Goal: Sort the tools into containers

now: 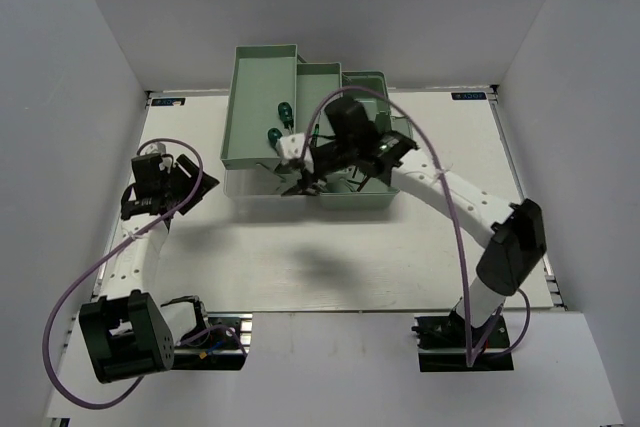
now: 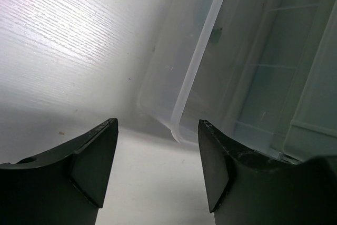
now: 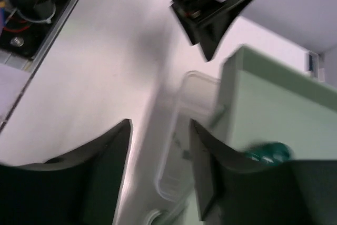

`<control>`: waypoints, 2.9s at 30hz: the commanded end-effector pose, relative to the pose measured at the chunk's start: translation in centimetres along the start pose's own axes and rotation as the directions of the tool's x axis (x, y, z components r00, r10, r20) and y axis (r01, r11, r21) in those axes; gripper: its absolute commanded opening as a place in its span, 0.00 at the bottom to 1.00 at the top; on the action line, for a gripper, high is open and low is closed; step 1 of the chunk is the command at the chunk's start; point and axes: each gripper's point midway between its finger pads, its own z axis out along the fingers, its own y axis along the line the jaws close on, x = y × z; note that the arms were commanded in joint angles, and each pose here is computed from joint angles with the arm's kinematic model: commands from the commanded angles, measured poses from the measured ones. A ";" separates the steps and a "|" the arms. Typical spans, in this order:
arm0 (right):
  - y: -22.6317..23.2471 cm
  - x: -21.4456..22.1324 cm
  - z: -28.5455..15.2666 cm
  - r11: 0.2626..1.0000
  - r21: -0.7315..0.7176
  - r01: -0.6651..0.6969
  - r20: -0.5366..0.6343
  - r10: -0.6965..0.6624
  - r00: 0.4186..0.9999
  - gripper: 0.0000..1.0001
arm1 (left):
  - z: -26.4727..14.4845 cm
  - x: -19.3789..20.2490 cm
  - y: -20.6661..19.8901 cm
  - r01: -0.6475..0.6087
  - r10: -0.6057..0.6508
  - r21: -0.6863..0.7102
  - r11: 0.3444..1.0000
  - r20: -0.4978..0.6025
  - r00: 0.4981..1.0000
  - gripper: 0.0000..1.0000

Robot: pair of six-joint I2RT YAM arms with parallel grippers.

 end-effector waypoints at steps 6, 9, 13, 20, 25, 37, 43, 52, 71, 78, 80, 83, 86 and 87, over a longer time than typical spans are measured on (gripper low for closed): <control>0.6 9.6 8.3 0.975 -0.023 0.220 -0.262 -0.218 0.940 0.64 | -0.9 1.4 1.0 -0.026 0.026 -0.003 1.000 0.005 1.000 0.72; -0.8 11.1 10.3 0.958 0.047 0.282 -0.313 -0.253 0.915 0.64 | -1.0 1.6 1.1 -0.027 0.027 -0.002 1.000 0.008 1.000 0.72; -2.1 13.1 12.2 0.932 0.100 0.348 -0.383 -0.287 0.878 0.64 | -1.2 2.2 2.6 -0.015 0.015 -0.073 0.997 0.001 1.000 0.72; -2.2 14.1 13.4 0.914 0.130 0.384 -0.421 -0.300 0.856 0.63 | -2.4 0.4 4.0 -0.008 0.020 -0.204 0.979 0.059 0.998 0.73; -1.5 11.8 13.2 0.911 0.133 0.390 -0.359 -0.323 0.876 0.60 | -2.7 -0.2 3.7 -0.009 0.024 -0.206 0.979 0.072 0.997 0.73; -2.3 11.3 12.7 0.902 0.178 0.394 -0.361 -0.312 0.879 0.58 | -2.6 -0.4 3.6 0.000 0.017 -0.200 0.980 0.082 0.997 0.73; -2.6 11.0 12.5 0.898 0.188 0.397 -0.359 -0.313 0.879 0.57 | -2.6 -0.5 3.3 -0.002 0.018 -0.188 0.982 0.084 0.996 0.73; -2.1 17.3 13.6 0.947 0.110 0.303 -0.487 -0.215 0.847 0.52 | -2.5 -0.3 3.6 0.022 -0.006 -0.204 0.979 0.078 0.997 0.76; -5.3 4.1 9.8 0.946 0.274 0.172 -0.276 -0.094 0.957 0.00 | 2.6 3.4 4.1 0.316 -0.324 -0.091 0.944 -0.090 0.942 0.82; -5.4 -1.7 8.0 0.945 0.312 0.093 -0.121 -0.057 0.991 0.00 | 5.6 4.1 2.9 0.364 -0.357 -0.005 0.931 -0.201 0.912 0.82; -5.1 -2.8 7.8 0.949 0.307 0.074 -0.073 -0.054 0.996 0.00 | 6.1 3.7 1.6 0.348 -0.332 0.035 0.937 -0.222 0.917 0.81; -4.4 -4.0 7.7 0.959 0.281 0.025 -0.001 -0.026 1.000 0.00 | 6.9 3.2 0.4 0.345 -0.310 0.106 0.933 -0.254 0.916 0.81; -3.8 -5.2 7.5 0.966 0.258 -0.005 0.059 -0.010 0.998 0.00 | 7.6 2.5 -0.4 0.339 -0.290 0.145 0.930 -0.279 0.915 0.81; -3.4 -6.3 6.8 0.968 0.250 -0.006 0.084 -0.015 0.996 0.00 | 7.7 2.5 -0.6 0.342 -0.289 0.152 0.927 -0.291 0.912 0.81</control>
